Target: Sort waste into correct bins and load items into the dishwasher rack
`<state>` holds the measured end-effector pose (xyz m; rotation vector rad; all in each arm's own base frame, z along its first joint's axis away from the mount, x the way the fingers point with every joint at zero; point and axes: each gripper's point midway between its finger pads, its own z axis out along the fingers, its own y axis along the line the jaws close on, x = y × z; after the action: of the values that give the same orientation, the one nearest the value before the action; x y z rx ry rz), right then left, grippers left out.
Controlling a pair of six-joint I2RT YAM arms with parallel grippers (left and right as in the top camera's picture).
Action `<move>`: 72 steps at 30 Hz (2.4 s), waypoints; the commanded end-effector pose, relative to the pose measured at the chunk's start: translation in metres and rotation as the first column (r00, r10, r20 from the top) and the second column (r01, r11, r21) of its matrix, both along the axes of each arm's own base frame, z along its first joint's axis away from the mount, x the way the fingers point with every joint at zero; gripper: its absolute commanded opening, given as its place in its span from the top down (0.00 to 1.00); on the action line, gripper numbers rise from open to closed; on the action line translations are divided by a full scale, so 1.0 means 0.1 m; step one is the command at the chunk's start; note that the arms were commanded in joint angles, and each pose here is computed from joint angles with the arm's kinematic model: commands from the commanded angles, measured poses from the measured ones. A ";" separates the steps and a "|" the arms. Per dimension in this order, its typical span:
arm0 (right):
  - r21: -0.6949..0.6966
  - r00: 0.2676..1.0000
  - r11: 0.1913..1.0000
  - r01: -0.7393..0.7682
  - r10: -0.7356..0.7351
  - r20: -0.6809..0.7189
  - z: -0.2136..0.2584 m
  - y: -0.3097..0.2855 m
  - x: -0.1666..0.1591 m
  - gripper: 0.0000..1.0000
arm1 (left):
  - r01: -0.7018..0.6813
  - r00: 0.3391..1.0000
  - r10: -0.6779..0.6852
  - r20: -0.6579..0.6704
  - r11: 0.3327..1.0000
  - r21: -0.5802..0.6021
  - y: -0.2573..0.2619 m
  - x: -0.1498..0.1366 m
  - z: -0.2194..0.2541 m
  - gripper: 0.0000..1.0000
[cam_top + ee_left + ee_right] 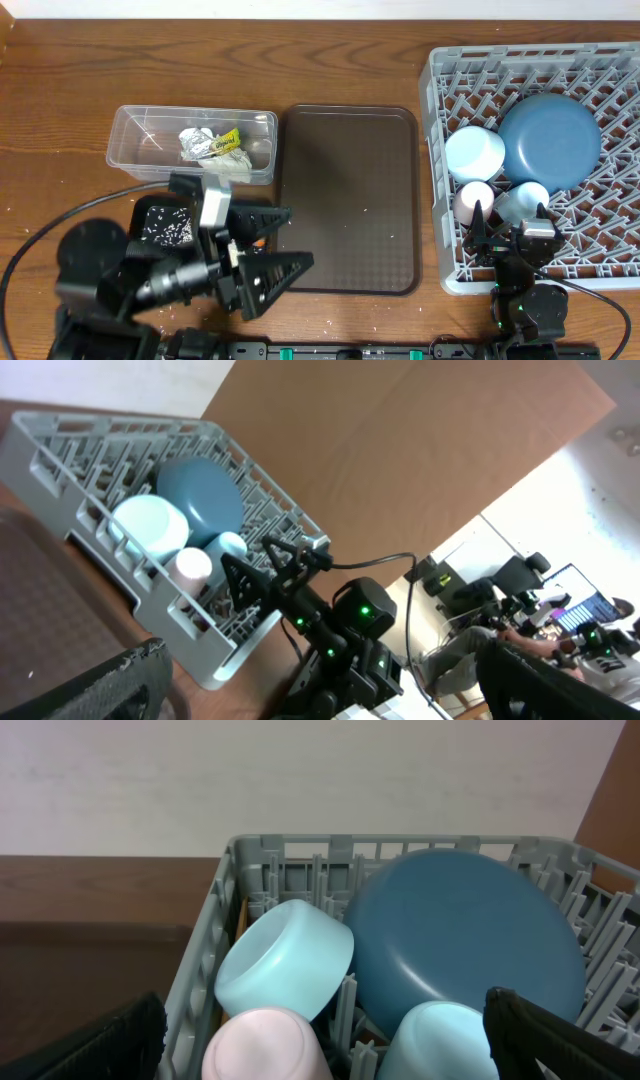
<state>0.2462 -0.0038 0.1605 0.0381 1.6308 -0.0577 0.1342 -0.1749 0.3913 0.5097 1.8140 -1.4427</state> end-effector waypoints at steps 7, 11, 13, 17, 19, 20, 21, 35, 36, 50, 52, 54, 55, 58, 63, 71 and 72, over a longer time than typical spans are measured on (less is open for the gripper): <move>-0.011 1.000 1.000 -0.003 0.003 0.001 0.00 0.00 0.00 0.01 | -0.022 0.999 0.023 -0.049 1.000 0.010 0.04 -0.16 -0.57 0.02; -0.011 1.000 1.000 -0.003 0.003 0.001 0.00 0.00 0.00 0.01 | -0.084 0.991 0.088 -0.105 0.996 0.039 0.08 -0.07 -1.01 0.01; -0.011 1.000 1.000 -0.003 0.003 0.001 0.00 0.00 0.00 0.01 | -0.114 0.985 0.121 -0.127 0.992 0.054 0.11 -0.03 -1.22 0.01; -0.011 1.000 1.000 -0.003 0.003 0.001 0.00 0.00 0.00 0.01 | -0.157 0.972 0.169 -0.162 0.984 0.081 0.15 0.00 -1.61 0.01; -0.011 1.000 1.000 -0.003 0.003 0.001 0.00 0.00 0.00 0.01 | -0.161 0.970 0.174 -0.169 0.983 0.085 0.16 -0.01 -1.75 0.01; -0.011 1.000 1.000 -0.003 0.003 0.001 0.00 0.00 0.00 0.01 | -0.161 0.970 0.174 -0.171 0.983 0.086 0.16 -0.02 -1.81 0.01; -0.011 1.000 1.000 -0.003 0.003 0.001 0.00 0.00 0.00 0.01 | -0.166 0.969 0.179 -0.169 0.982 0.088 0.17 -0.02 -1.86 0.01; -0.011 1.000 1.000 -0.003 0.003 0.001 0.00 0.00 0.00 0.01 | -0.284 0.958 0.283 0.041 0.958 0.034 0.25 0.27 -2.16 0.01; -0.011 1.000 1.000 -0.003 0.003 0.001 0.00 0.00 0.00 0.01 | -0.305 0.950 0.303 0.071 0.952 0.023 0.26 0.32 -2.14 0.01; -0.011 1.000 1.000 -0.003 0.003 0.001 0.00 0.00 0.00 0.01 | -0.758 0.520 0.662 0.540 0.649 -0.066 0.98 0.95 -1.78 0.01; -0.011 1.000 1.000 -0.003 0.003 0.001 0.00 0.00 0.00 0.01 | -0.796 0.471 0.646 0.601 0.604 -0.025 1.06 0.99 -1.82 0.01; -0.011 1.000 1.000 -0.003 0.003 0.001 0.00 0.00 0.00 0.01 | -0.834 0.443 0.625 0.643 0.551 0.039 1.14 1.03 -1.93 0.01; -0.011 1.000 1.000 -0.003 0.003 0.001 0.00 0.00 0.00 0.01 | -0.847 0.439 0.616 0.653 0.527 0.073 1.18 1.05 -2.00 0.01; -0.011 1.000 1.000 -0.003 0.003 0.001 0.00 0.00 0.00 0.01 | -0.860 0.469 0.567 0.677 0.466 0.205 1.27 1.08 -2.28 0.01; -0.011 1.000 1.000 -0.003 0.003 0.001 0.00 0.00 0.00 0.01 | -0.847 0.515 0.499 0.697 0.421 0.324 1.32 1.06 -2.53 0.01; -0.011 1.000 1.000 -0.003 0.003 0.001 0.00 0.00 0.00 0.01 | -0.861 0.495 0.464 0.735 0.379 0.341 1.41 1.08 -2.53 0.01; -0.011 1.000 1.000 -0.003 0.003 0.001 0.00 0.00 0.00 0.01 | -0.863 0.492 0.468 0.734 0.374 0.339 1.43 1.08 -2.53 0.01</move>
<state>0.2462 -0.0034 0.1607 0.0358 1.6301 -0.0557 0.2422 -0.0374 0.1532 0.3038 1.6449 0.0261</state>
